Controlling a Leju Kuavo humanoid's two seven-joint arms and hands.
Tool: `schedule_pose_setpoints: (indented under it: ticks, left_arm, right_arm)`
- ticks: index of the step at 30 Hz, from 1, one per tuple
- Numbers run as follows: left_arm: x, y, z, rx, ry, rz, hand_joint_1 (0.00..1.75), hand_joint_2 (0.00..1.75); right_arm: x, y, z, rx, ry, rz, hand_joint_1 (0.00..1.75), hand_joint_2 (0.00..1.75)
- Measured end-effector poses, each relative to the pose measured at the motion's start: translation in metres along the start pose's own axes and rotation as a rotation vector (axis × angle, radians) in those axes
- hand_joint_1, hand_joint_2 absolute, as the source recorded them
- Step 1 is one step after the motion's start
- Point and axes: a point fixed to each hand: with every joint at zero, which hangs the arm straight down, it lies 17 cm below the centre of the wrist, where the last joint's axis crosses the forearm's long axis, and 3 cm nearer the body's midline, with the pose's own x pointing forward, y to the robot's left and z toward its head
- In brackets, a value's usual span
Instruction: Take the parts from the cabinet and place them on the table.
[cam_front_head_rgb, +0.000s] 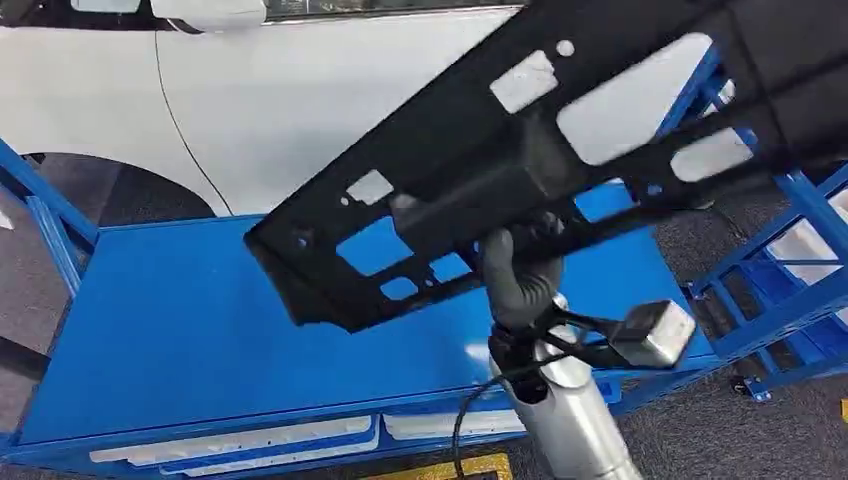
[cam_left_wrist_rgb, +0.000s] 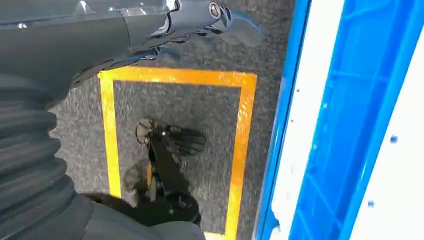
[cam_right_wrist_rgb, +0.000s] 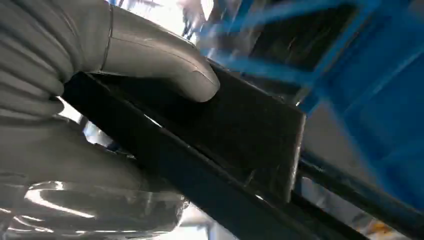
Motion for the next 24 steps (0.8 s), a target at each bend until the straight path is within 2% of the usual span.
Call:
schedule_pose_setpoints:
  ticks: [4, 7, 13, 24]
  left_arm:
    - [-0.003, 0.004, -0.001, 0.021, 0.021, -0.013, 0.0, 1.75]
    - [-0.005, 0.005, -0.002, 0.037, 0.039, -0.015, 0.0, 1.75]
    - [-0.014, 0.009, -0.001, 0.052, 0.082, -0.044, 0.0, 1.75]
    - [-0.02, 0.007, -0.001, 0.043, 0.111, -0.089, 0.0, 1.75]
  right_arm:
    - [0.033, 0.021, 0.007, 0.112, -0.05, -0.032, 1.75, 1.75]
    - [0.045, 0.03, 0.007, 0.144, -0.073, -0.046, 1.75, 1.75]
    - [0.046, 0.041, 0.011, 0.173, -0.07, -0.052, 1.75, 1.75]
    - [0.038, 0.07, 0.014, 0.192, -0.053, 0.042, 1.75, 1.75]
